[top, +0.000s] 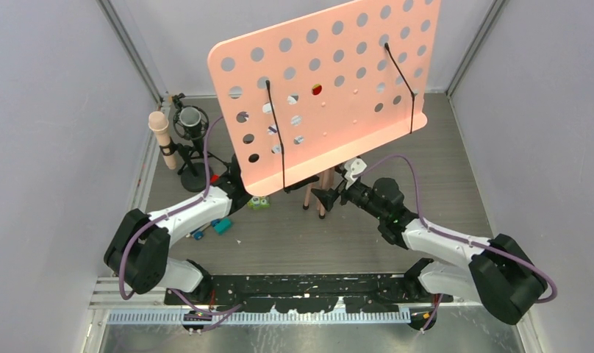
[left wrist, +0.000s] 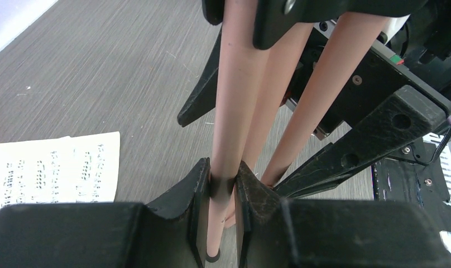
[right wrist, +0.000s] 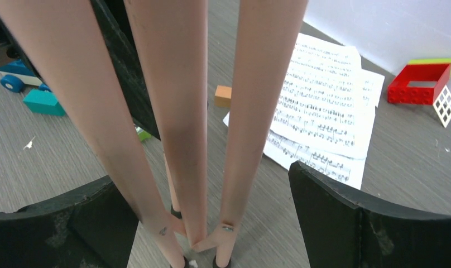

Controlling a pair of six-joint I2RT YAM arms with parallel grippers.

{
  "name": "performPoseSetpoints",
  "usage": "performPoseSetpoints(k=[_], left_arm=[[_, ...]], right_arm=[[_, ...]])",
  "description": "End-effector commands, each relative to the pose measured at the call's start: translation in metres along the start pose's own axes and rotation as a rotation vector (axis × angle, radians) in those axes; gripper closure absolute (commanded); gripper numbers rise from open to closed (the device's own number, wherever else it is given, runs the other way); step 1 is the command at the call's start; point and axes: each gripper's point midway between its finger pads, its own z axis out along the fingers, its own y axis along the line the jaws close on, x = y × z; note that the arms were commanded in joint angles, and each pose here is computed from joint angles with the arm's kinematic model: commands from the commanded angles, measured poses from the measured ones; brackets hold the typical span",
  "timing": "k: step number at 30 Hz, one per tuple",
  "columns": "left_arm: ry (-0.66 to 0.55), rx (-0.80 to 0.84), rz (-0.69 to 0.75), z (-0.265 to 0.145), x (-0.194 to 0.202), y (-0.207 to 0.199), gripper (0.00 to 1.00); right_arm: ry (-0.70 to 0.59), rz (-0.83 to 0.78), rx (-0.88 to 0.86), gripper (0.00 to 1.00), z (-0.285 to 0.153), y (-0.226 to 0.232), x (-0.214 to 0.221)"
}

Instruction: Pack up the instrument practice props

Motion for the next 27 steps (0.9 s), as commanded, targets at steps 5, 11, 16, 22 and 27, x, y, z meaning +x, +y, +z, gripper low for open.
performPoseSetpoints(k=[5,11,16,22,27], left_arm=[[-0.067,0.048,0.022,0.001,-0.025,-0.009,1.0],[-0.068,0.057,0.012,0.002,-0.029,-0.01,1.0],[-0.067,0.051,0.007,0.001,-0.031,-0.01,0.71],[-0.077,0.009,0.005,-0.004,-0.036,-0.007,0.36],[-0.105,-0.01,0.028,-0.013,-0.048,-0.01,0.27]], right_arm=[[-0.199,-0.021,-0.063,0.12,0.02,0.006,-0.044],[-0.21,-0.026,-0.08,0.41,0.023,0.008,-0.042],[-0.199,-0.042,-0.064,0.64,0.022,0.005,-0.041],[-0.154,-0.051,-0.068,0.98,0.023,0.005,-0.037],[-0.136,-0.037,-0.034,1.0,0.019,0.0,-0.036]])
